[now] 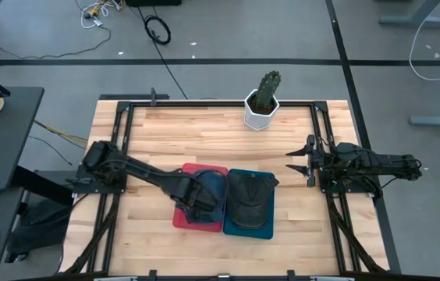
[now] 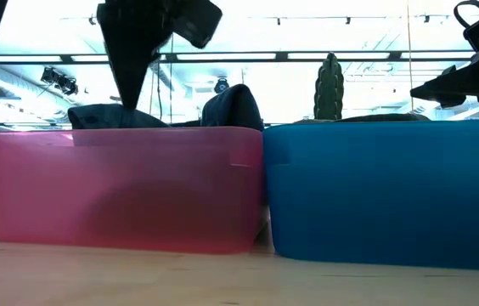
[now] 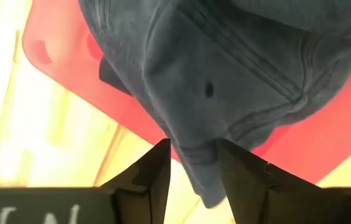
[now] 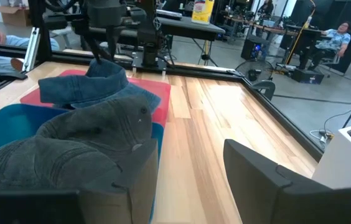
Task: Pick & Place hat
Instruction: Put the blue cap into the pink bin
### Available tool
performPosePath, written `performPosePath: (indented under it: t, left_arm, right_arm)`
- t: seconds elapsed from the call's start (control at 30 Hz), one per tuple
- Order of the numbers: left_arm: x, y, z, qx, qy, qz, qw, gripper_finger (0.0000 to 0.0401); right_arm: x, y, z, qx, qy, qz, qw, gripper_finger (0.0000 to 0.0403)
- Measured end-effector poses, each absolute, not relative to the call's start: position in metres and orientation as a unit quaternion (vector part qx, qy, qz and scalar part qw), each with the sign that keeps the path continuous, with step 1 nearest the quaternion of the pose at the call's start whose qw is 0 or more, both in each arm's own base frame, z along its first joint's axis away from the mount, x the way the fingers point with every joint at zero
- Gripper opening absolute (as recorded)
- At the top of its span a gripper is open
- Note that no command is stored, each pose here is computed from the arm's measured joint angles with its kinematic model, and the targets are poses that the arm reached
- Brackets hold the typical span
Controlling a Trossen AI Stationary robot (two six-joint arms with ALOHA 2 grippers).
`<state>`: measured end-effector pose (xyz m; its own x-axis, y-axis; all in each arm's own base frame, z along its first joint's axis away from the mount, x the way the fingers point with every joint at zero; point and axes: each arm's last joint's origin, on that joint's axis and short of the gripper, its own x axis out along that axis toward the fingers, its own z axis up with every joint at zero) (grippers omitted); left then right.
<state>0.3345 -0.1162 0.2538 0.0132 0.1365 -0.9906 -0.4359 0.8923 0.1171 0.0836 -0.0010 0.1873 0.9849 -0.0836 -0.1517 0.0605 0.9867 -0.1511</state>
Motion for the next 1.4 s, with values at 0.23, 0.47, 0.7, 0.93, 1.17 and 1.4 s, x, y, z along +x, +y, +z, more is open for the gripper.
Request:
performPosePath:
  t: [0.23,0.47,0.7,0.93,1.17,1.4]
  left_arm:
    - [0.332,-0.134,0.257,-0.135,0.652,0.189,0.722,0.0112]
    - [0.343,-0.135,0.249,-0.151,0.642,0.170,0.732,0.0072]
    - [0.341,-0.130,0.253,-0.135,0.646,0.167,0.733,0.0015]
    - [0.327,-0.124,0.271,-0.142,0.649,0.182,0.725,0.0003]
    - [0.321,-0.118,0.260,-0.135,0.663,0.219,0.703,0.0002]
    - [0.330,-0.115,0.217,-0.188,0.649,0.166,0.718,0.0002]
  right_arm:
    - [0.084,-0.001,0.187,-0.073,0.079,-0.036,0.994,0.0187]
    - [0.084,-0.001,0.187,-0.073,0.079,-0.036,0.994,0.0187]
    - [0.084,-0.001,0.187,-0.073,0.079,-0.036,0.994,0.0188]
    - [0.084,-0.001,0.187,-0.073,0.079,-0.036,0.994,0.0188]
    - [0.084,-0.001,0.187,-0.073,0.079,-0.036,0.994,0.0187]
    - [0.084,-0.001,0.187,-0.073,0.079,-0.036,0.994,0.0188]
